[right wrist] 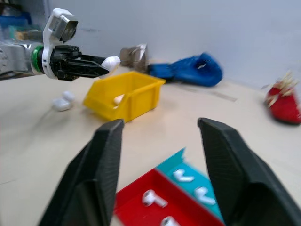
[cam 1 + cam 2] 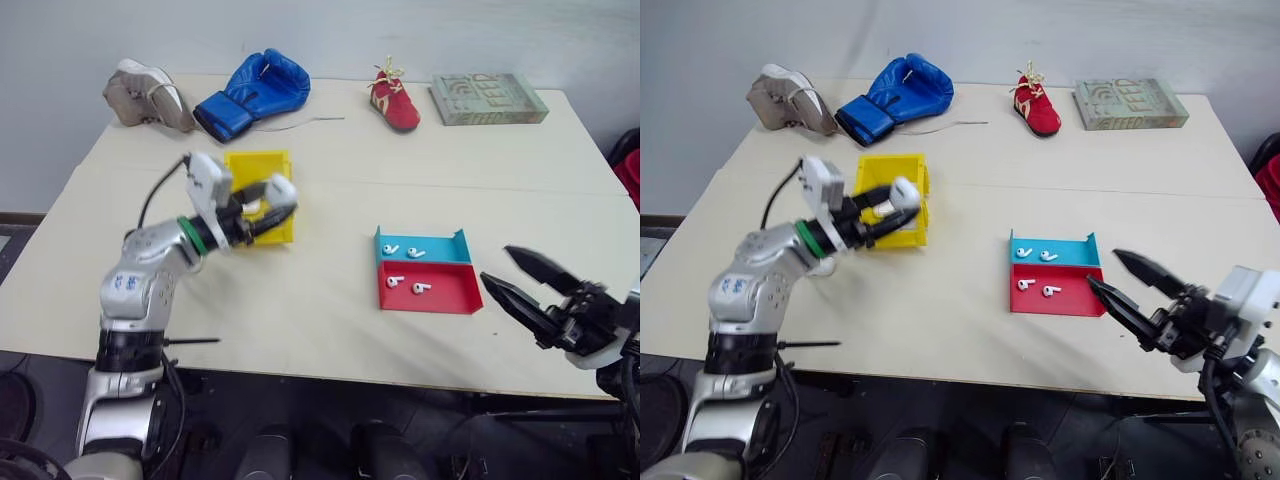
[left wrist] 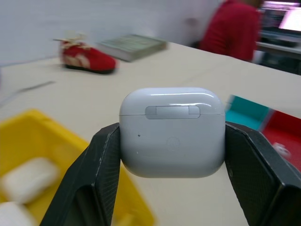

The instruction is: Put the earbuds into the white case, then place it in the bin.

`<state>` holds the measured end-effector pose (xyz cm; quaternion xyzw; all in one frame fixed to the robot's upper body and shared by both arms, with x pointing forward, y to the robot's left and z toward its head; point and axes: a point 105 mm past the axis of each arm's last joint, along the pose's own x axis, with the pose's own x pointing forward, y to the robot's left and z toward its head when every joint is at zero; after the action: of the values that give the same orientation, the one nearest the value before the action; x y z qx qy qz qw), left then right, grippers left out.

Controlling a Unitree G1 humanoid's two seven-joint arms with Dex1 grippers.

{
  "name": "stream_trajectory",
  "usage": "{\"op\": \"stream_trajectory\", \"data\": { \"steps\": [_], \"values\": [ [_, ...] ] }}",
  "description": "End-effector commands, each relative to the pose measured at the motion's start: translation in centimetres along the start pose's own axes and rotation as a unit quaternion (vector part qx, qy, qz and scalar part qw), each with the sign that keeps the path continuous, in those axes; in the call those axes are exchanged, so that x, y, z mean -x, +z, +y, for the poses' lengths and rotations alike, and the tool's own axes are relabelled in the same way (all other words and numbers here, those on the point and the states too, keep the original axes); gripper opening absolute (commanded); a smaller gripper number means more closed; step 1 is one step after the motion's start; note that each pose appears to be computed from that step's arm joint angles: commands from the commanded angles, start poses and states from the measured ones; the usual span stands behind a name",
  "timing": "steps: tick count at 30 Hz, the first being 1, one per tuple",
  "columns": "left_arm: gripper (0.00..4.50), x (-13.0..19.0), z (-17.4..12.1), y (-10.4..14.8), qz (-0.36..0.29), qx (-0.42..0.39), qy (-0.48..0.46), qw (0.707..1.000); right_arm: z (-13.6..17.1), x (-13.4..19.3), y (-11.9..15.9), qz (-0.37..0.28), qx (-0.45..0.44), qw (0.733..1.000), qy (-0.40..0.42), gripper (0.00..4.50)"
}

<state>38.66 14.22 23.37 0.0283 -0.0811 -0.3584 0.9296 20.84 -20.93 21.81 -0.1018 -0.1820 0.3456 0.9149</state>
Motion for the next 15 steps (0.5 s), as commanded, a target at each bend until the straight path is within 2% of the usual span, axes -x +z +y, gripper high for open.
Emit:
{"op": "stream_trajectory", "data": {
  "steps": [1,2,3,7,9,12,15],
  "values": [
    [2.80,-1.2,2.4,-0.4,0.000,0.004,0.071,0.997,0.7,0.3,-0.1,-0.005,0.037,0.999,0.011,4.00],
    [2.80,-1.7,2.8,-0.4,0.000,0.001,0.078,0.997,0.7,0.2,-0.3,-0.009,0.033,0.999,0.006,4.34],
    [2.80,-2.2,3.0,-0.7,0.008,-0.003,0.082,0.997,0.8,0.0,-0.5,-0.012,0.027,1.000,0.004,4.46],
    [2.80,-3.4,4.0,-1.3,0.029,-0.006,0.095,0.995,1.3,-0.5,-1.4,-0.012,0.024,1.000,0.005,4.46],
    [3.53,-3.7,4.3,-1.6,0.045,-0.014,0.102,0.994,1.3,-0.7,-1.6,-0.012,0.023,1.000,0.002,4.50],
    [4.35,-3.4,3.8,-0.8,0.043,-0.034,0.080,0.995,1.2,-0.6,-2.0,-0.005,0.026,1.000,-0.001,4.50],
    [4.47,-1.9,3.6,0.2,0.042,-0.080,0.060,0.994,0.7,0.1,-2.4,0.011,0.032,0.999,-0.001,4.50]
  ]
}}
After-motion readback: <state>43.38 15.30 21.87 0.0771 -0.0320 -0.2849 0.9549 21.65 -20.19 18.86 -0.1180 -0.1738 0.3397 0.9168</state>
